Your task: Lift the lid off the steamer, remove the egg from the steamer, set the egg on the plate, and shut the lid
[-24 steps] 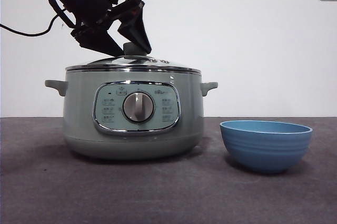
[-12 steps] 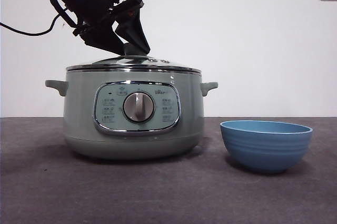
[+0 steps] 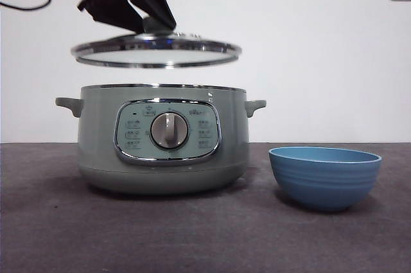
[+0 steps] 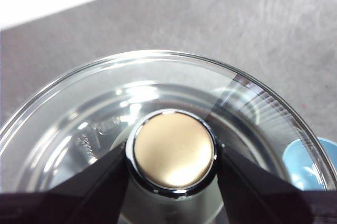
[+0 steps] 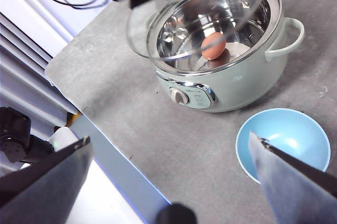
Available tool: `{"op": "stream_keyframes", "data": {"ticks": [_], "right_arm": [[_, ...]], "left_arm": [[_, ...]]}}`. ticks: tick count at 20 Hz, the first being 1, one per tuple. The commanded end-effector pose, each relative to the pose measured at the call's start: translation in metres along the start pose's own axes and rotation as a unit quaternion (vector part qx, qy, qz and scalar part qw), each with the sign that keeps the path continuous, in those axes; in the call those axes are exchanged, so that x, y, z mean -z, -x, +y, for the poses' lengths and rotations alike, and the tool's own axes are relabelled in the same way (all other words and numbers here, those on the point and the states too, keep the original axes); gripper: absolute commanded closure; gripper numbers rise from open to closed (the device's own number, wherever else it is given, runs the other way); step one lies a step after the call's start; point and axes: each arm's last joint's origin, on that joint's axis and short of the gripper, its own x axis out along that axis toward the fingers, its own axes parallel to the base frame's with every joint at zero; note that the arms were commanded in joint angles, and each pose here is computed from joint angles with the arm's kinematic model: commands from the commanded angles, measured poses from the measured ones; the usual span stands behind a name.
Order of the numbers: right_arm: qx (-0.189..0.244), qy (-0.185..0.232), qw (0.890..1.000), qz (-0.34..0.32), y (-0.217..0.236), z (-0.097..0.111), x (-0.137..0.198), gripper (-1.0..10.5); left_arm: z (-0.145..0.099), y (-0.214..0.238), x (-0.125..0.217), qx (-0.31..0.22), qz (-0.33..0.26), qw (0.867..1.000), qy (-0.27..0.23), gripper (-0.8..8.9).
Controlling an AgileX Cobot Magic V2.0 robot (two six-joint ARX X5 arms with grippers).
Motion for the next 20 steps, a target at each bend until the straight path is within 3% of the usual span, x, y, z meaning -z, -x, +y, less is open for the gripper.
{"op": "stream_keyframes", "data": {"ticks": [1,10,16,20], "right_arm": [[0.001,0.007,1.000,-0.005,-0.001,-0.001,-0.003,4.4],[-0.025,-0.027,0.999,0.004,-0.045,-0.024,-0.025,4.4],[0.000,-0.019,0.999,0.031,-0.108,-0.028,-0.038,4.4],[0.044,0.009,0.997,0.068,-0.155,-0.012,-0.047,4.4]], "left_arm": [[-0.007,0.030,-0.023,0.003,-0.050,0.999,-0.009,8.22],[-0.037,0.172,-0.041,-0.032,-0.112,0.993,-0.021,8.22],[-0.053,0.249,-0.025,-0.081,-0.120,0.989,-0.007,8.22],[-0.061,0.281,-0.009,-0.082,-0.128,0.988,0.000,8.22]]}}
